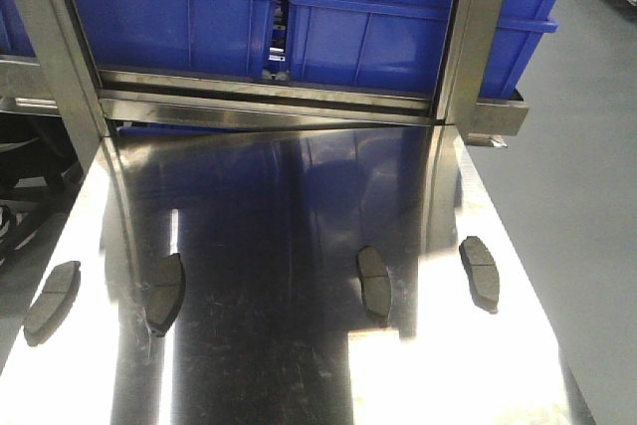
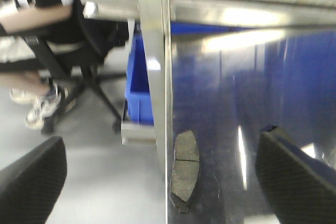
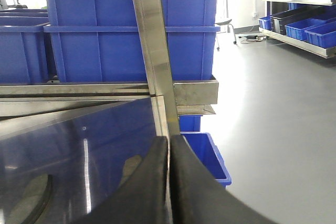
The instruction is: Move and align brake pads A on conveyor
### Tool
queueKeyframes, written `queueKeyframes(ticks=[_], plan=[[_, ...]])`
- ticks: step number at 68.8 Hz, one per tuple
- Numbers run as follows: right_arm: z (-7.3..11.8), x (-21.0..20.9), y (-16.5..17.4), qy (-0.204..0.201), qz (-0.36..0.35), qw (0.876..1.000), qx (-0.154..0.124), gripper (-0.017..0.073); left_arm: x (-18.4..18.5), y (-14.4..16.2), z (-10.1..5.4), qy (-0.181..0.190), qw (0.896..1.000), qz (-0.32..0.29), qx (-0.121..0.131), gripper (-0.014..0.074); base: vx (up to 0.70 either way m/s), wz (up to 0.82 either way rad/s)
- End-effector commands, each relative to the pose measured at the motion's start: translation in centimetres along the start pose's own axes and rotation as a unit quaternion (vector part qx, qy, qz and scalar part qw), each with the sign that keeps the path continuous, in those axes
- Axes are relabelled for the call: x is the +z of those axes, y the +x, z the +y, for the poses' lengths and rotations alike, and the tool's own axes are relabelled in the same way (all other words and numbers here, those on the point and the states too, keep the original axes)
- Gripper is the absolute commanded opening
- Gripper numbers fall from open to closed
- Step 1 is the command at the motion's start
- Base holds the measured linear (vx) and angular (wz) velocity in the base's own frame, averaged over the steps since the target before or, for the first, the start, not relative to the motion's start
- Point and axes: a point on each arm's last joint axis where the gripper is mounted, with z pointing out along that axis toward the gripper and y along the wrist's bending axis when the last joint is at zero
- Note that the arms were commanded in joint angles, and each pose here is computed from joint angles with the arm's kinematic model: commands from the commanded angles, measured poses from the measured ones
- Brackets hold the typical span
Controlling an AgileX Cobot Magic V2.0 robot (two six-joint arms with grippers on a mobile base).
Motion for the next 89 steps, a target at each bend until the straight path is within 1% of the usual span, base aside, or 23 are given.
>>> queueKeyframes(ticks=[1,8,16,21,27,33,38,43,48,55,59,70,74,82,89], plan=[[-0.1,0.0,-0.1,0.001,-0.035,0.999,-0.007,-0.0003,2.0,-2.8,-0.4,0.009,1.0,-0.014,-0.003,0.0676,0.0,0.0],[-0.1,0.0,-0.1,0.001,-0.035,0.999,-0.007,-0.0003,5.3,-3.9,-1.2,0.023,0.999,0.032,0.017,0.0668,0.0,0.0],[-0.1,0.0,-0.1,0.001,-0.034,0.999,-0.007,-0.0003,8.8,-4.5,-2.1,0.033,0.996,0.081,0.027,0.0654,0.0,0.0],[-0.1,0.0,-0.1,0.001,-0.034,0.999,-0.007,-0.0003,10.9,-4.6,-2.4,0.033,0.992,0.119,0.021,0.0647,0.0,0.0],[-0.1,0.0,-0.1,0.001,-0.034,0.999,-0.007,-0.0003,13.1,-4.6,-2.5,0.028,0.985,0.169,0.021,0.0638,0.0,0.0],[-0.1,0.0,-0.1,0.001,-0.034,0.999,-0.007,-0.0003,14.8,-4.7,-2.6,0.024,0.979,0.202,0.017,0.0624,0.0,0.0],[-0.1,0.0,-0.1,0.001,-0.034,0.999,-0.007,-0.0003,16.3,-4.5,-2.8,0.02,0.972,0.234,0.012,0.0613,0.0,0.0],[-0.1,0.0,-0.1,0.001,-0.034,0.999,-0.007,-0.0003,17.8,-4.1,-2.9,0.017,0.964,0.265,0.013,0.0604,0.0,0.0],[-0.1,0.0,-0.1,0.001,-0.034,0.999,-0.007,-0.0003,19.1,-3.5,-3.0,0.016,0.959,0.283,0.014,0.0602,0.0,0.0],[-0.1,0.0,-0.1,0.001,-0.034,0.999,-0.007,-0.0003,20.3,-2.8,-3.1,0.016,0.952,0.305,0.01,0.0594,0.0,0.0],[-0.1,0.0,-0.1,0.001,-0.034,0.999,-0.007,-0.0003,20.8,-2.2,-3.2,0.017,0.948,0.318,0.004,0.0593,0.0,0.0],[-0.1,0.0,-0.1,0.001,-0.034,0.999,-0.007,-0.0003,22.0,-0.6,-3.4,0.018,0.934,0.357,-0.007,0.0593,0.0,0.0],[-0.1,0.0,-0.1,0.001,-0.034,0.999,-0.007,-0.0003,22.1,-0.4,-3.4,0.017,0.931,0.365,-0.007,0.0593,0.0,0.0],[-0.1,0.0,-0.1,0.001,-0.034,0.999,-0.007,-0.0003,22.1,-0.3,-3.4,0.018,0.929,0.369,-0.01,0.0593,0.0,0.0],[-0.1,0.0,-0.1,0.001,-0.034,0.999,-0.007,-0.0003,21.9,-0.1,-3.4,0.017,0.924,0.381,-0.009,0.0592,0.0,0.0]])
